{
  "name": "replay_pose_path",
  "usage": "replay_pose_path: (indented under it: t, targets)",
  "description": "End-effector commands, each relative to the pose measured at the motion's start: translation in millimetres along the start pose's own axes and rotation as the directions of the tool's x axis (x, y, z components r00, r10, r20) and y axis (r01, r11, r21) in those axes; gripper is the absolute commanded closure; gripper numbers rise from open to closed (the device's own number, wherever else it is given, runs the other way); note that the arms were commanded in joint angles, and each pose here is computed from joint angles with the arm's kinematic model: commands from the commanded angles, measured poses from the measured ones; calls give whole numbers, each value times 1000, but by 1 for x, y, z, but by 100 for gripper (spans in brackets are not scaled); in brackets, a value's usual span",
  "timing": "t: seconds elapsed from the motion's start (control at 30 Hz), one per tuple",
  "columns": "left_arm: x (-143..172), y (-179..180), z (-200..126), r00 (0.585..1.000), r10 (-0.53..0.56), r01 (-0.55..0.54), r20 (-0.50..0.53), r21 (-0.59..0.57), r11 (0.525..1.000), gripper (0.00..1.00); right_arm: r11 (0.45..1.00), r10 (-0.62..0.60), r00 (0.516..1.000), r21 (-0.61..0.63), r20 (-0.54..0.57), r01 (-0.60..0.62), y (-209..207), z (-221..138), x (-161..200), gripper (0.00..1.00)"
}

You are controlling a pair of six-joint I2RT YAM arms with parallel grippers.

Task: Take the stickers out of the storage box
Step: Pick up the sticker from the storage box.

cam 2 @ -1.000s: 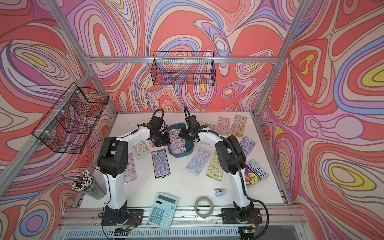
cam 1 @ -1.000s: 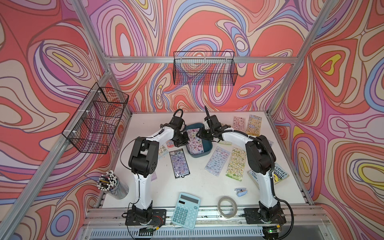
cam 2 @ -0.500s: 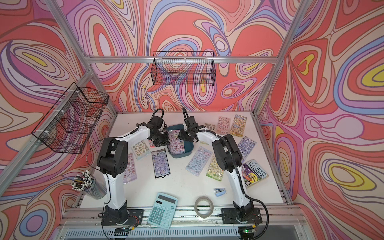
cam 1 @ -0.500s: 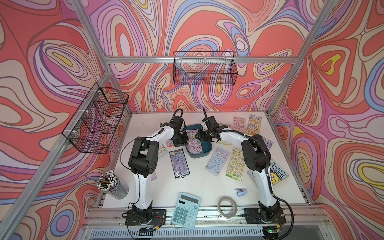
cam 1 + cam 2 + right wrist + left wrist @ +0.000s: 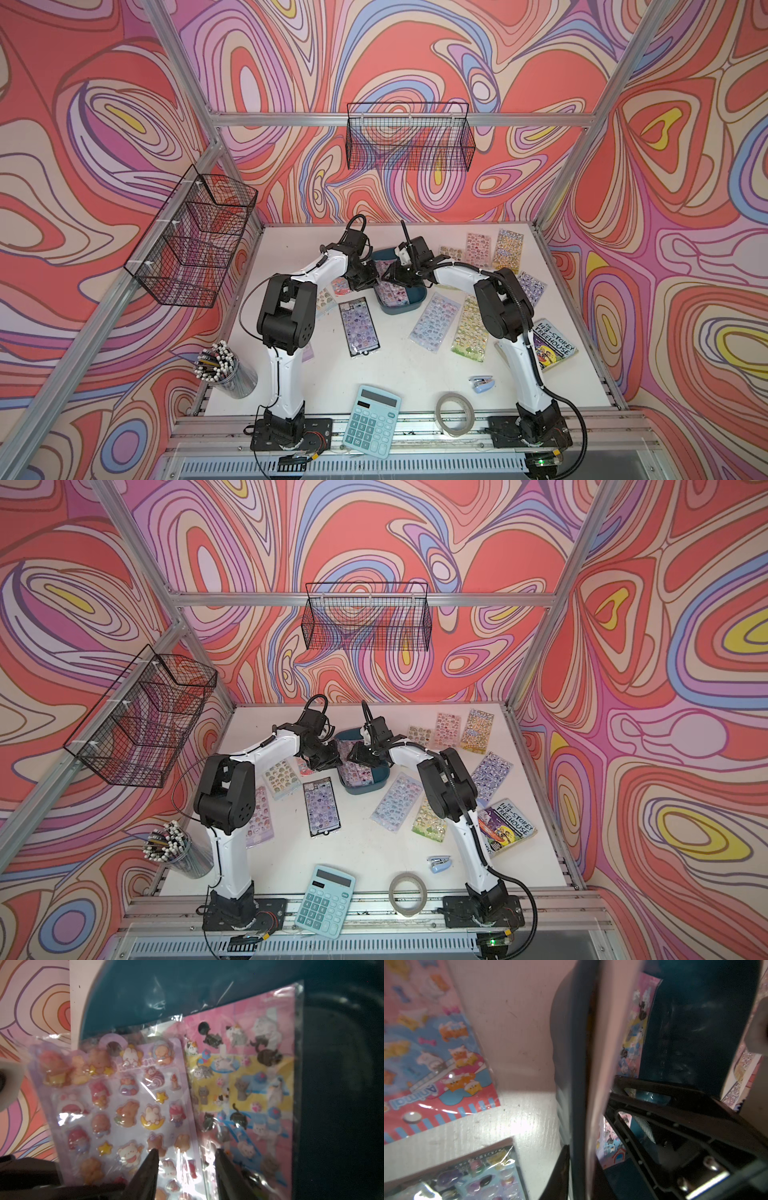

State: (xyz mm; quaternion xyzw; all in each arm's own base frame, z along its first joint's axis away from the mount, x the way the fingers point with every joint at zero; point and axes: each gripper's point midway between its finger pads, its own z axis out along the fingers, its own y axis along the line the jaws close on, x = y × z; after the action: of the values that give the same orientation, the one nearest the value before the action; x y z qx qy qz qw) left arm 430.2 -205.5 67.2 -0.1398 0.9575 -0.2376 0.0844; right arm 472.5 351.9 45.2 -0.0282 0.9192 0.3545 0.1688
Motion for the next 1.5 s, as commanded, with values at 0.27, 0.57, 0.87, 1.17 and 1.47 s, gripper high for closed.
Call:
replay_pose_path:
  t: [0.27, 0.57, 0.87, 1.17, 1.47]
  targets:
    - [-8, -13, -8, 1000, 10, -11, 22, 29, 1000, 56, 998, 41, 996, -39, -80, -44, -4, 14, 22, 52]
    - [-10, -16, -19, 999, 21, -22, 38, 25, 999, 71, 994, 64, 994, -85, -84, -71, -1, 18, 22, 55]
    - [-9, -15, -32, 998, 35, -35, 54, 2, 999, 57, 992, 72, 994, -97, -84, -80, -5, 17, 22, 56]
    - [-8, -13, -46, 996, 42, -41, 80, -19, 999, 43, 978, 97, 990, -174, -99, -113, 3, 21, 25, 56]
    - [-8, -14, -52, 995, 49, -46, 91, -29, 999, 67, 980, 97, 991, -166, -93, -112, 2, 19, 24, 56]
